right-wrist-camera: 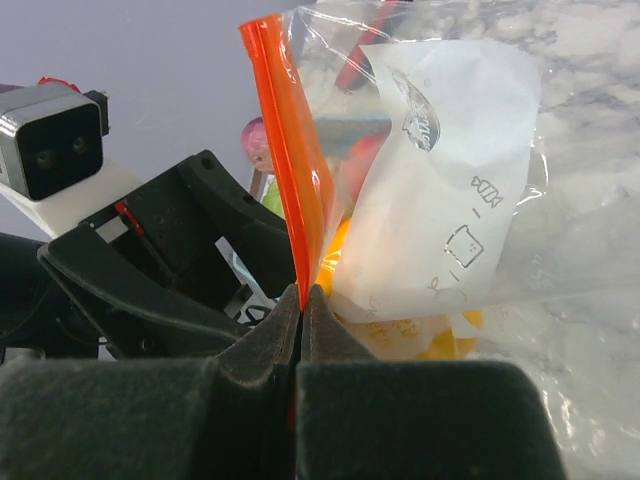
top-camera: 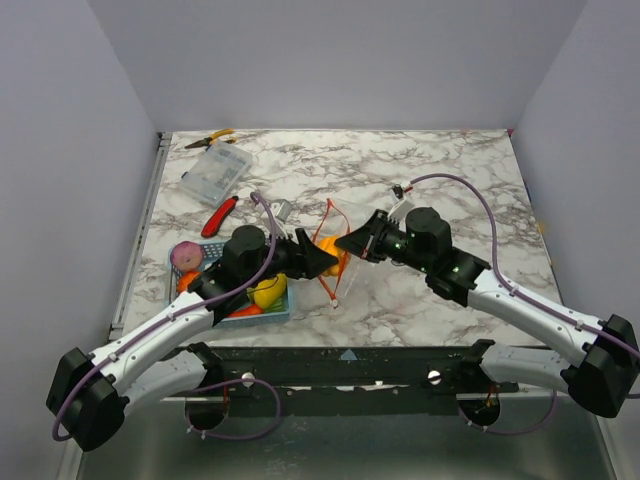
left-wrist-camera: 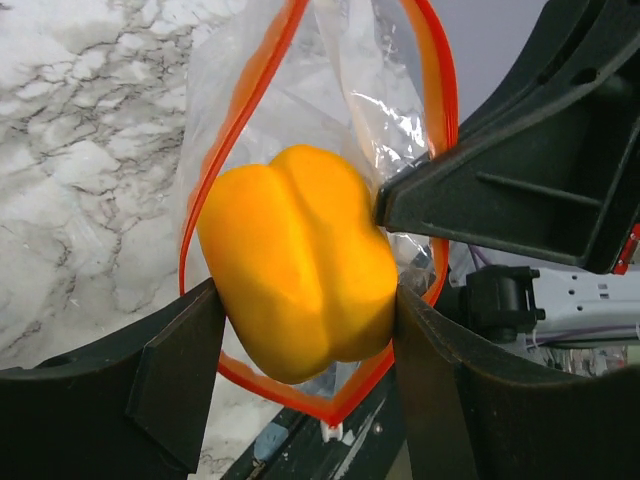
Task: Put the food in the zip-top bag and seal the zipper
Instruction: Place the fake vegetable in the zipper food storage bag, then adjust the zipper food storage bag at the center of the board.
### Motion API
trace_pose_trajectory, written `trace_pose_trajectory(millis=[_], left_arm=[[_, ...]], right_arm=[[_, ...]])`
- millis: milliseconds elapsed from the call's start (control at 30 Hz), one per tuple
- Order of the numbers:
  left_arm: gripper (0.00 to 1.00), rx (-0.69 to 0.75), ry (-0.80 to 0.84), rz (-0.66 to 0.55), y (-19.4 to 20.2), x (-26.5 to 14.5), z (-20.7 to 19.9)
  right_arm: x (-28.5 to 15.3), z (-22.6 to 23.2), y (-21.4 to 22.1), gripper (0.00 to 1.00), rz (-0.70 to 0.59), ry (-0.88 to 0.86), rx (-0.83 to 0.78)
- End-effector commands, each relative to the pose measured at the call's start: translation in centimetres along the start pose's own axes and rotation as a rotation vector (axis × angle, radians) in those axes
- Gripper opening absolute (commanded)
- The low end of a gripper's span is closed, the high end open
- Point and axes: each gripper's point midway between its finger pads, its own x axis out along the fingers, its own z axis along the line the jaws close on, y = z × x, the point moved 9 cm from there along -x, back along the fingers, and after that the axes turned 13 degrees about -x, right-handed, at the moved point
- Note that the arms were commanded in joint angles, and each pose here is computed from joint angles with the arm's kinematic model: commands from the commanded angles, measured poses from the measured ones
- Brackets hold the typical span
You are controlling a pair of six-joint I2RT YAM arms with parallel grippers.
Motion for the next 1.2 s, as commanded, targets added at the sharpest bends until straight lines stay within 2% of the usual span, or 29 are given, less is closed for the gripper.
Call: trace_pose_trajectory(millis=[0,167,300,400,567,667,800,933,1167], left_arm=[[0.65,0.039,0.088,0.071,-0.2,-0.6,-2.1],[0.8,0.093,0.03,0.083,-0.6,-1.8,-2.6],[0.99,0.134,-0.01,0.12,-1.0,-2.5,-3.2],[0.98,0.145,-0.044,0.108,-1.2,-3.1,-3.1],[0.85,0.18,-0.157,0.01,-1.3,-4.6,-1.6],[0.85,0.192,-0.188,0.009,-1.2,-5.2,-1.1],[0.95,0.223,-0.294,-0.002,-1.6,-6.0,-0.3],[0.95,0.268,-0.411,-0.011,-2.0,-6.7,0.5],[0.96,0.32,-0.475,-0.056,-2.3,-7.9,1.2]], right_arm=[[-0.2,0.6,-0.8,0.01,-0.038,0.005,0.008],[-0.5,0.1,-0.6,0.01,-0.037,0.034,-0.002],[-0.6,-0.3,-0.3,0.01,-0.032,0.058,-0.009],[-0.6,-0.1,-0.5,0.01,-0.037,0.055,-0.017],[-0.9,-0.4,-0.3,0.01,-0.011,0.077,-0.043],[-1.4,-0.7,-0.3,0.01,-0.006,0.111,-0.091],[-2.7,-2.1,-0.9,0.01,-0.015,0.271,-0.204],[-5.0,-3.4,-1.7,0.01,-0.023,0.448,-0.317],[-10.9,-3.8,-5.0,0.01,-0.051,0.76,-0.5]])
